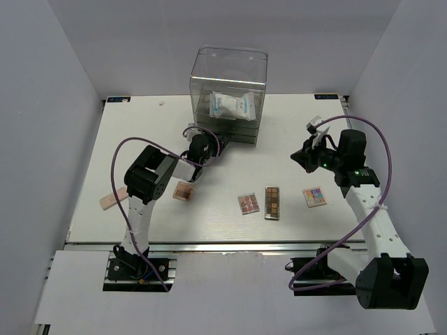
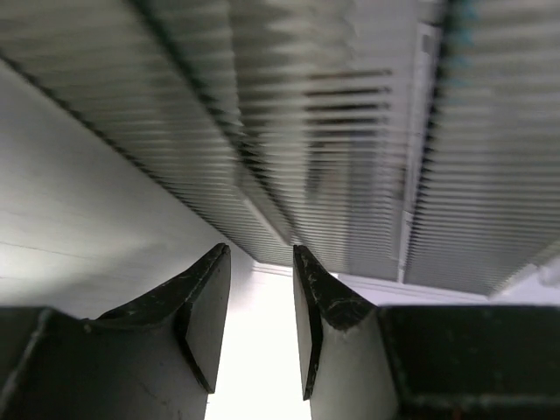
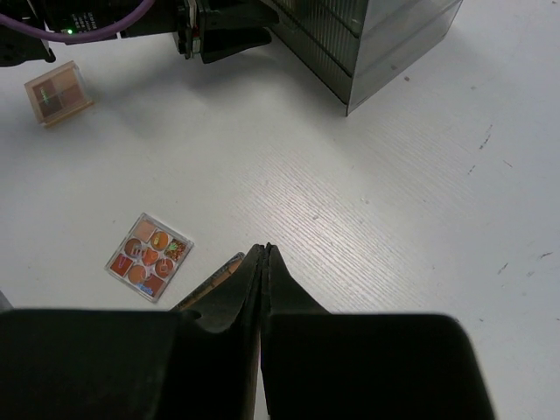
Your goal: Organize the makeup
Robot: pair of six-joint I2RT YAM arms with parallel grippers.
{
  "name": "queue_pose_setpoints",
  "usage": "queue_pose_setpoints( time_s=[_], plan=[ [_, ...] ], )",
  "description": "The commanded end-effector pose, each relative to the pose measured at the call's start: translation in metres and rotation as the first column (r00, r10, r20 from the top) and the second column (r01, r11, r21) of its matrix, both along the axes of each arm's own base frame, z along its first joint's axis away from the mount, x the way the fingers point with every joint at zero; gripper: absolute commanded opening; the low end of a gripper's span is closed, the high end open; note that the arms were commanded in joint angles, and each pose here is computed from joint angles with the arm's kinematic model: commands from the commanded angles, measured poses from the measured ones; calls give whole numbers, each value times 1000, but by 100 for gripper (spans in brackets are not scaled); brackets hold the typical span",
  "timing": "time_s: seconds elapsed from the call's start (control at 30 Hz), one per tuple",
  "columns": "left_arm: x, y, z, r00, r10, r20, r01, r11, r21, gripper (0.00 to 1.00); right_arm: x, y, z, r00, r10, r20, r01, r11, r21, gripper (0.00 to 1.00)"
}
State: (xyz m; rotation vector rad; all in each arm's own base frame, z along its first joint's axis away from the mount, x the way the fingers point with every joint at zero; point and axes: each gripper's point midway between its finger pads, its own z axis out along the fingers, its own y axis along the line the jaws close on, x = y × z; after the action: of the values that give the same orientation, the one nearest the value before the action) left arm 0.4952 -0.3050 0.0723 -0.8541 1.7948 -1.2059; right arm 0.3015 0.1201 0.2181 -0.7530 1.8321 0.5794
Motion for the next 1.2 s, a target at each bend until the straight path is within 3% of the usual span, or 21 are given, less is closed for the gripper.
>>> queue_pose_setpoints(
  time_s=[0.0, 0.4, 0.7, 1.03, 1.17],
  plan=[
    [12, 5, 10, 999, 30, 18, -30, 999, -17, 44, 3, 3, 11, 1000, 20, 23, -21, 999, 40, 0],
    [28, 18, -3, 995, 95, 9, -95, 995, -17, 42, 1, 1, 10, 1000, 20, 6, -21, 999, 38, 0],
    [23, 26, -15, 994, 110, -13, -110, 991, -76, 2, -2, 0, 4, 1000, 21, -11, -21, 999, 34, 0],
    [-23, 34, -7, 999, 43, 5, -43, 992, -118, 0, -6, -3, -16, 998, 11, -55, -10, 1000, 11, 2],
    [-59, 41, -3, 1000, 6, 8, -5, 994, -107, 0, -12, -6, -32, 995, 11, -101, -12, 1000, -11, 11]
  ],
)
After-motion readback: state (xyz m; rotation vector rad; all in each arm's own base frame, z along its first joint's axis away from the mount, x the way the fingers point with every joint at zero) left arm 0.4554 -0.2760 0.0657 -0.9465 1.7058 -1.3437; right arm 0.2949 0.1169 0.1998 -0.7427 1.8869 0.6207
